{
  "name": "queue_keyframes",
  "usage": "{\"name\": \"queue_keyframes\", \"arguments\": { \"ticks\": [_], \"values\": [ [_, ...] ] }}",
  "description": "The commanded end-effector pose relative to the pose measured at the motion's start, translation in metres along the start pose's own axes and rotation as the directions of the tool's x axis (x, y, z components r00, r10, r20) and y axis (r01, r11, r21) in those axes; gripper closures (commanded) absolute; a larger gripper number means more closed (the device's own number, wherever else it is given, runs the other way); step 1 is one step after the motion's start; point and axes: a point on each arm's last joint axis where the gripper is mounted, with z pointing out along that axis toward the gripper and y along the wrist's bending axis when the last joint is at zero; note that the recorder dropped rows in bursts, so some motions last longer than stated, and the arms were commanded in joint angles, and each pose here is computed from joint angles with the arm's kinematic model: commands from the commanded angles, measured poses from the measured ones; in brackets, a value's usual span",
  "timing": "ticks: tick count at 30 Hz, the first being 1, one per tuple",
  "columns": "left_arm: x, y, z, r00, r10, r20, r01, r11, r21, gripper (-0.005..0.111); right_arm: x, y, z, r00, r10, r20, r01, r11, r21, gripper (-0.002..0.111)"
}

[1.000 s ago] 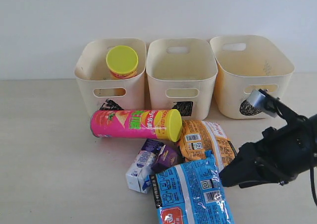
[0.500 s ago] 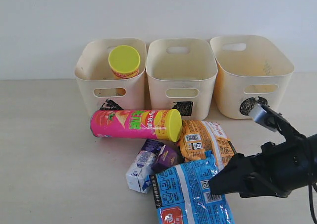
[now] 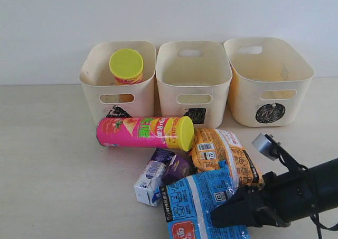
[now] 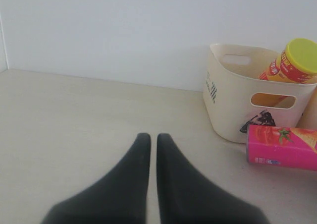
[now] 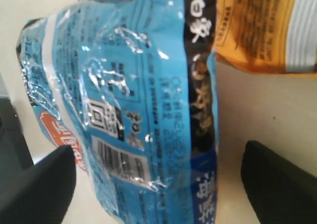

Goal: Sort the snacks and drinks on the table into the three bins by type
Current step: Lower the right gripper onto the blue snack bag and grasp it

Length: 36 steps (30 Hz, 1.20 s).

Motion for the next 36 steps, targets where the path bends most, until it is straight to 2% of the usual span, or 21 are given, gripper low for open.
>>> {"name": "queue_keyframes", "arguments": {
  "ticks": [1, 10, 16, 26, 30, 36],
  "values": [
    [-0.0021, -0.0003, -0.0006, 1.000, -0.012, 0.014, 0.012, 1.000, 0.003, 0.103, 0.0015, -0.0013, 0.0046, 0.998, -0.061, 0.034, 0.063, 0.995, -0.082, 0.027],
    [-0.0021, -0.0003, -0.0006, 1.000, -0.012, 0.014, 0.012, 1.000, 0.003, 0.103, -0.0020, -0.0048, 0.0068, 0.991, -0.113, 0.070, 0.118, 0.990, -0.077, 0.027],
    [-0.0021, -0.0003, -0.0006, 1.000, -0.012, 0.014, 0.012, 1.000, 0.003, 0.103, -0.0038, -0.0074, 0.0068, 0.988, -0.127, 0.082, 0.131, 0.990, -0.046, 0.027],
    [-0.0021, -0.0003, -0.0006, 1.000, -0.012, 0.014, 0.012, 1.000, 0.003, 0.103, -0.0009, -0.0112, 0.0111, 0.989, -0.127, 0.076, 0.131, 0.990, -0.059, 0.029],
    [-0.0021, -0.0003, -0.0006, 1.000, -0.012, 0.014, 0.012, 1.000, 0.003, 0.103, -0.0011, -0.0105, 0.0111, 0.988, -0.134, 0.079, 0.139, 0.988, -0.066, 0.040],
    [-0.0021, -0.0003, -0.0006, 1.000, -0.012, 0.014, 0.012, 1.000, 0.003, 0.103, -0.0010, -0.0105, 0.0111, 0.986, -0.144, 0.080, 0.149, 0.987, -0.064, 0.077]
  ]
}}
